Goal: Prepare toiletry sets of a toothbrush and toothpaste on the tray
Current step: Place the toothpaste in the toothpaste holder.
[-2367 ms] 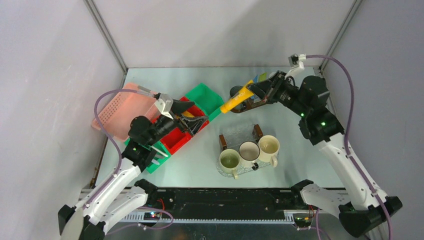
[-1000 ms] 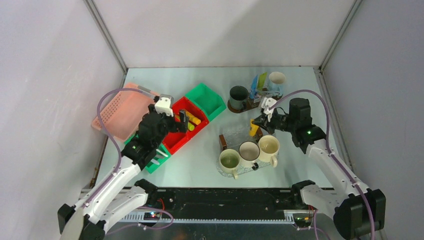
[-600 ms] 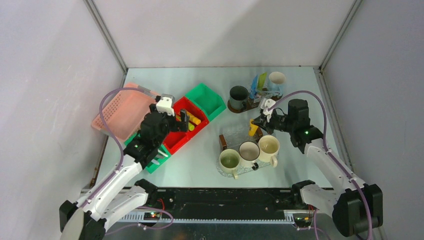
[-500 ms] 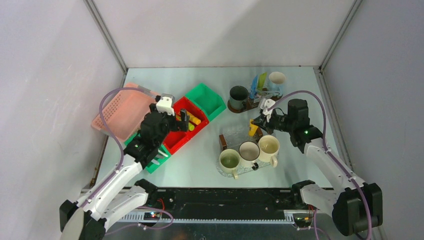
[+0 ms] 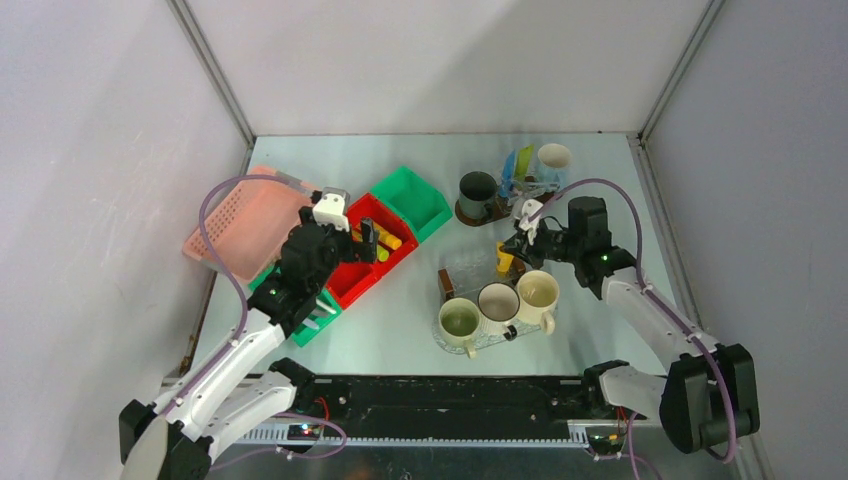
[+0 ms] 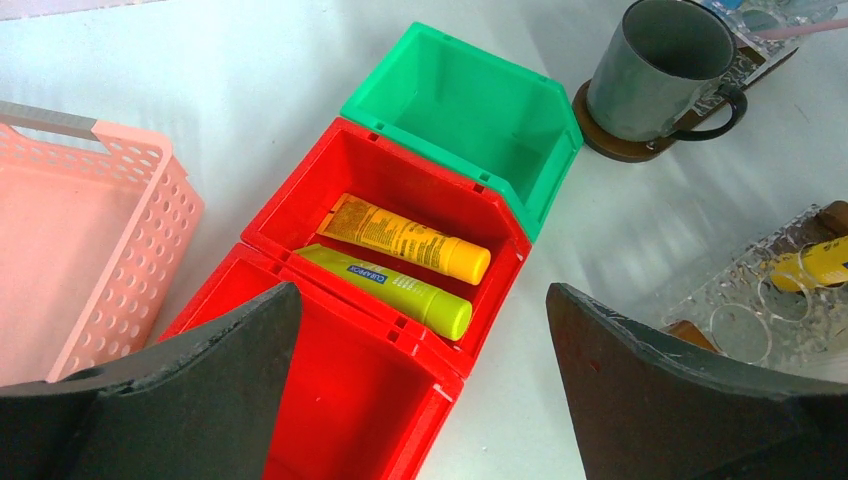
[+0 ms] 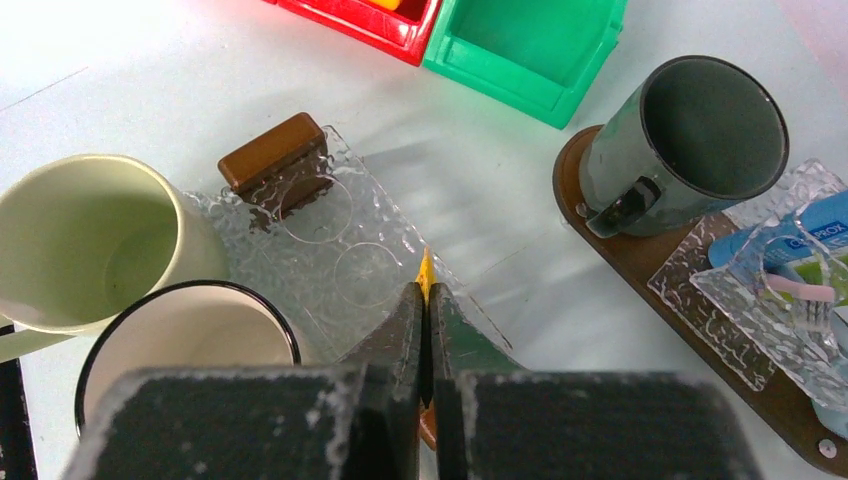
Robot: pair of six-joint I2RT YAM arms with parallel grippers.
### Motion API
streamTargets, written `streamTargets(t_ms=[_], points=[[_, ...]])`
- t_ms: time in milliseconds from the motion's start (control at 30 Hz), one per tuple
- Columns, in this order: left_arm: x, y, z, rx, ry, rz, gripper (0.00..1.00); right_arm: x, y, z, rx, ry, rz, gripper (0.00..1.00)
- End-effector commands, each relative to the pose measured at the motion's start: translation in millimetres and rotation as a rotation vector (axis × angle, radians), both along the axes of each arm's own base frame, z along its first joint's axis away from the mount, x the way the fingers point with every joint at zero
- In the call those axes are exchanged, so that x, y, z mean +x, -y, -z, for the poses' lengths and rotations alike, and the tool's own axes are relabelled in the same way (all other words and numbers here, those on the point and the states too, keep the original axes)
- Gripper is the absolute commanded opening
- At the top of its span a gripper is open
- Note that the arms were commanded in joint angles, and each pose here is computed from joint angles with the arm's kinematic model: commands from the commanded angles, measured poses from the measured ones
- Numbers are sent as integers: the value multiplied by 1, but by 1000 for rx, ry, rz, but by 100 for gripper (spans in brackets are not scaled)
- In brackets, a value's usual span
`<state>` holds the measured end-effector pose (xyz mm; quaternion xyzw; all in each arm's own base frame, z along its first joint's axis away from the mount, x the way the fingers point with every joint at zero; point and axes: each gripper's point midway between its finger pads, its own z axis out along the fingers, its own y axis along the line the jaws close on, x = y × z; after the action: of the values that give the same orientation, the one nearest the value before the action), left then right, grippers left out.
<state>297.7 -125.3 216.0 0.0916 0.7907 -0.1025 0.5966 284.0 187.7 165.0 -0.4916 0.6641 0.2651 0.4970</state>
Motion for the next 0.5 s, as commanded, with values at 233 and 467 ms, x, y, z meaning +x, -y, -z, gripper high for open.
streamTargets(t_ms=[233,467], points=[[1,1,-9,4,43,14,100,2,-4,1,-10,49,-47,16],[0,1,-10,-5,39,15,100,-1,-2,-10,-8,79,-34,28]])
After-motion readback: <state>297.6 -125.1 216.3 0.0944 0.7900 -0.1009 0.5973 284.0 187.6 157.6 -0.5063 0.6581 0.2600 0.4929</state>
